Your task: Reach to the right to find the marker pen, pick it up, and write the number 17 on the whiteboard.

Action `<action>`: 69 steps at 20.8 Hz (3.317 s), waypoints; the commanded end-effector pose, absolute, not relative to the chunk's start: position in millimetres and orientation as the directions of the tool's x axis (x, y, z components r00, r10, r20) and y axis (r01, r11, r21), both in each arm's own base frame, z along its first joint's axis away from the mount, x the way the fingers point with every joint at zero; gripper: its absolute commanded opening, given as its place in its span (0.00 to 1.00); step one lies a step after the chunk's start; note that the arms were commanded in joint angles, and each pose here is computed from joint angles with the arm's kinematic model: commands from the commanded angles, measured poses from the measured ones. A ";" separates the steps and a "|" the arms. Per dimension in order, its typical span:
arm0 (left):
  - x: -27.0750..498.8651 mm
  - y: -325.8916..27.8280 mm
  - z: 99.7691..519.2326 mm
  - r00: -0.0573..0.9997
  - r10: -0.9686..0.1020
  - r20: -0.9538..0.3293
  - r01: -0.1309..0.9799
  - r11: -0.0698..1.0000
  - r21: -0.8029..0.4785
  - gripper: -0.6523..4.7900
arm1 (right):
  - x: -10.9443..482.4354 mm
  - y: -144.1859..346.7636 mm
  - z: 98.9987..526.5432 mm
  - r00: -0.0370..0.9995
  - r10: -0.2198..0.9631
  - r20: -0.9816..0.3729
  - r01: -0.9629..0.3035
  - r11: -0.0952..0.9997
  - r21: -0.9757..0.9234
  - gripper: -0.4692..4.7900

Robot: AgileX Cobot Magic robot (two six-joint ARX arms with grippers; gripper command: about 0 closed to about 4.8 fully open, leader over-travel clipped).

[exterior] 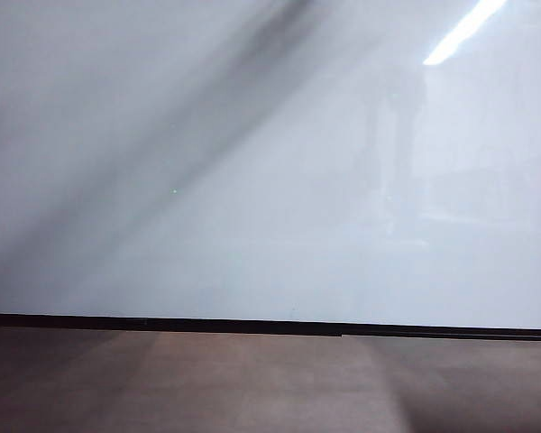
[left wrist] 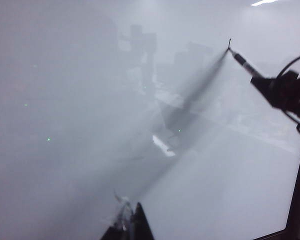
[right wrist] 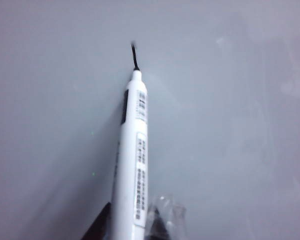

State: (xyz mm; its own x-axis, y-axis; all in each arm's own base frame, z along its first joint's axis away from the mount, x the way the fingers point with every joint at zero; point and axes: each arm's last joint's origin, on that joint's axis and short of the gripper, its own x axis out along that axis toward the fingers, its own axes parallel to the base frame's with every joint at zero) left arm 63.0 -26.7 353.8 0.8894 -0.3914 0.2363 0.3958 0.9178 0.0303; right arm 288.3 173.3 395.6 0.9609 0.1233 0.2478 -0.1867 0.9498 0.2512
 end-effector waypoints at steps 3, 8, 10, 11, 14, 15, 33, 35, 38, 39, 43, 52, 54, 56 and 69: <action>61.9 -26.2 357.1 0.885 -0.389 0.255 0.394 0.918 0.031 0.11 | 290.0 173.3 367.9 0.977 0.114 0.180 -0.162 0.947 0.279 0.08; 61.9 -26.2 357.1 0.885 -0.389 0.255 0.394 0.918 0.031 0.11 | 289.1 172.7 348.1 0.982 0.116 0.148 -0.156 0.942 0.299 0.08; 62.0 -26.2 357.1 0.885 -0.389 0.255 0.395 0.918 0.031 0.11 | 287.0 171.6 351.0 0.978 0.117 0.170 -0.166 0.937 0.307 0.08; 62.0 -26.2 357.1 0.885 -0.389 0.254 0.394 0.918 0.031 0.11 | 284.9 170.5 354.8 0.976 0.120 0.184 -0.174 0.934 0.312 0.08; 62.0 -26.2 357.1 0.885 -0.389 0.254 0.395 0.918 0.031 0.11 | 274.2 171.8 366.3 0.962 0.152 0.229 -0.218 0.929 0.300 0.08; 62.0 -26.2 357.1 0.885 -0.389 0.255 0.394 0.918 0.031 0.11 | 268.7 172.6 370.9 0.958 0.154 0.240 -0.220 0.934 0.281 0.08; 61.9 -26.2 357.5 0.884 -0.389 0.259 0.395 0.918 0.031 0.11 | 275.5 135.2 412.9 0.927 0.114 0.357 -0.192 0.962 0.192 0.08; 61.8 -26.2 357.7 0.884 -0.389 0.261 0.395 0.918 0.032 0.11 | 281.8 138.8 414.3 0.926 0.118 0.359 -0.200 0.959 0.200 0.08; 61.7 -26.1 357.9 0.883 -0.388 0.263 0.394 0.919 0.031 0.11 | 287.8 142.2 417.3 0.928 0.122 0.352 -0.201 0.960 0.197 0.08; 61.7 -26.1 357.9 0.883 -0.388 0.263 0.394 0.919 0.031 0.11 | 287.9 142.4 416.9 0.929 0.123 0.349 -0.201 0.960 0.197 0.08; 61.8 -26.2 357.8 0.884 -0.388 0.262 0.394 0.918 0.032 0.11 | 288.6 141.1 416.7 0.931 0.115 0.346 -0.192 0.962 0.197 0.08; 61.8 -26.1 357.8 0.884 -0.388 0.262 0.394 0.919 0.031 0.11 | 299.9 118.9 411.2 0.955 0.029 0.294 -0.101 0.968 0.231 0.08; 61.8 -26.1 357.8 0.884 -0.387 0.262 0.393 0.919 0.031 0.11 | 303.1 110.9 411.0 0.956 0.009 0.292 -0.082 0.967 0.240 0.08; 61.8 -26.1 357.8 0.884 -0.387 0.262 0.394 0.919 0.031 0.11 | 303.6 110.1 411.0 0.956 0.024 0.293 -0.096 0.967 0.234 0.08; 61.8 -26.1 357.9 0.884 -0.387 0.263 0.393 0.919 0.031 0.11 | 307.6 111.9 363.1 0.990 0.044 0.132 -0.075 0.967 0.242 0.08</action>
State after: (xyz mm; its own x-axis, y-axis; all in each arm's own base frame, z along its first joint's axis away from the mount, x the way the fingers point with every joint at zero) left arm 62.9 -26.7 354.5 0.8874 -0.3914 0.2437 0.3963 0.9176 0.0304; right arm 307.2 111.9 368.0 0.9874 0.0420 0.1524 -0.0772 0.9693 0.2333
